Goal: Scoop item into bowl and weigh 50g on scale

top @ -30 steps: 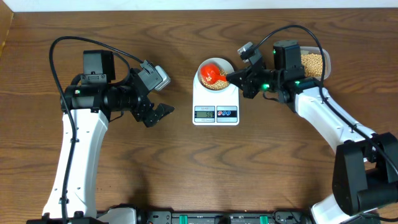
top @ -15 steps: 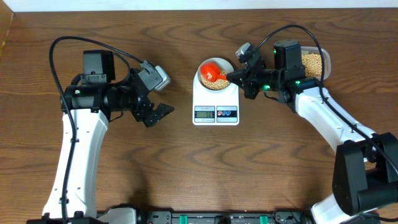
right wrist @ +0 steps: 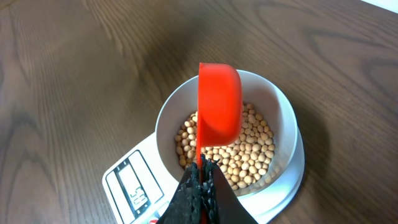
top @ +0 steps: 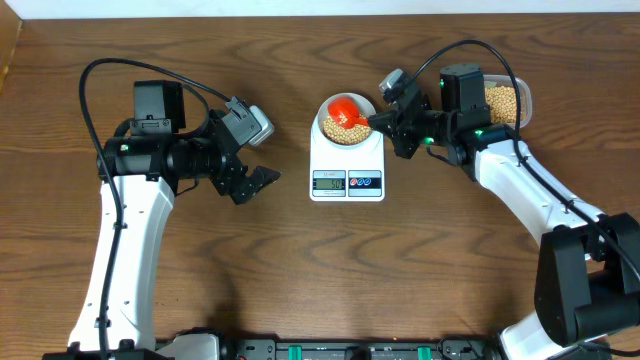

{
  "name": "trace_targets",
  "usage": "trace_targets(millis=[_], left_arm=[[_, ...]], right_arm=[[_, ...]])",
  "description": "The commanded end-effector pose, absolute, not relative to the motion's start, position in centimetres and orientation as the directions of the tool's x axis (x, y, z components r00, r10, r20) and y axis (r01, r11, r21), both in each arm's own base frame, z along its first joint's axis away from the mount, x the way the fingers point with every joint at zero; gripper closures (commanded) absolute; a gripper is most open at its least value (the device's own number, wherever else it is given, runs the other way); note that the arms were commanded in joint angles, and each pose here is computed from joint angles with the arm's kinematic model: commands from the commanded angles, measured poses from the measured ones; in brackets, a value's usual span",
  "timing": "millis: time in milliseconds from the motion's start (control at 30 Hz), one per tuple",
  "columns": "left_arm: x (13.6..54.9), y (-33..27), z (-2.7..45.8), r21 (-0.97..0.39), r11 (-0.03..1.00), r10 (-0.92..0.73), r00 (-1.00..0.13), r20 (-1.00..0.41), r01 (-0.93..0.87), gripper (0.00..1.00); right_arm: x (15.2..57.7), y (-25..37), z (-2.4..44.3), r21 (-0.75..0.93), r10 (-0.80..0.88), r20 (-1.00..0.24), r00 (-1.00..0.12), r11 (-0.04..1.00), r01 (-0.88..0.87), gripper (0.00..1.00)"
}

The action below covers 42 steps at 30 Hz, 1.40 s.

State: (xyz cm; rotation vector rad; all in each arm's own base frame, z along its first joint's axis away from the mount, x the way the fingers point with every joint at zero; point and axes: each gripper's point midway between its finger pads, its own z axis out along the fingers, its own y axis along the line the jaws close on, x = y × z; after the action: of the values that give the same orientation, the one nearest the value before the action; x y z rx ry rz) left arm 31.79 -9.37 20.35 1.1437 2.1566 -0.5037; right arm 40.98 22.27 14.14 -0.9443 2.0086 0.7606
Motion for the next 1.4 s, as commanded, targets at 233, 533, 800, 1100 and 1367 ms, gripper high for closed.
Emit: trace_targets(millis=[233, 533, 800, 1100, 1367], left_arm=[[31.9, -9.5, 21.3, -0.008, 0.535, 0.597, -0.384, -0.705, 0.845, 0.02], [31.9, -9.5, 21.3, -0.008, 0.535, 0.597, -0.384, -0.704, 0.845, 0.02], [31.9, -9.5, 21.3, -0.008, 0.535, 0.597, -0.384, -0.704, 0.845, 0.02], [31.9, -9.5, 21.3, -0.008, 0.535, 0.597, -0.384, -0.704, 0.845, 0.02], [31.9, -9.5, 21.3, -0.008, 0.535, 0.597, -0.384, -0.704, 0.845, 0.02]], right_arm=[[41.0, 22.4, 15.9, 0.154, -0.341, -0.864, -0.37, 0.521, -0.84, 0.99], [41.1, 22.0, 15.3, 0.154, -0.354, -0.85, -0.391, 0.543, -0.826, 0.99], [40.9, 21.9, 15.6, 0.086, -0.398, -0.856, -0.33, 0.519, -0.851, 0.99], [41.2, 21.5, 15.1, 0.054, -0.428, -0.836, -0.344, 0.558, -0.828, 0.99], [41.3, 21.6, 15.5, 0.046, -0.424, -0.843, -0.331, 0.556, -0.83, 0.99]])
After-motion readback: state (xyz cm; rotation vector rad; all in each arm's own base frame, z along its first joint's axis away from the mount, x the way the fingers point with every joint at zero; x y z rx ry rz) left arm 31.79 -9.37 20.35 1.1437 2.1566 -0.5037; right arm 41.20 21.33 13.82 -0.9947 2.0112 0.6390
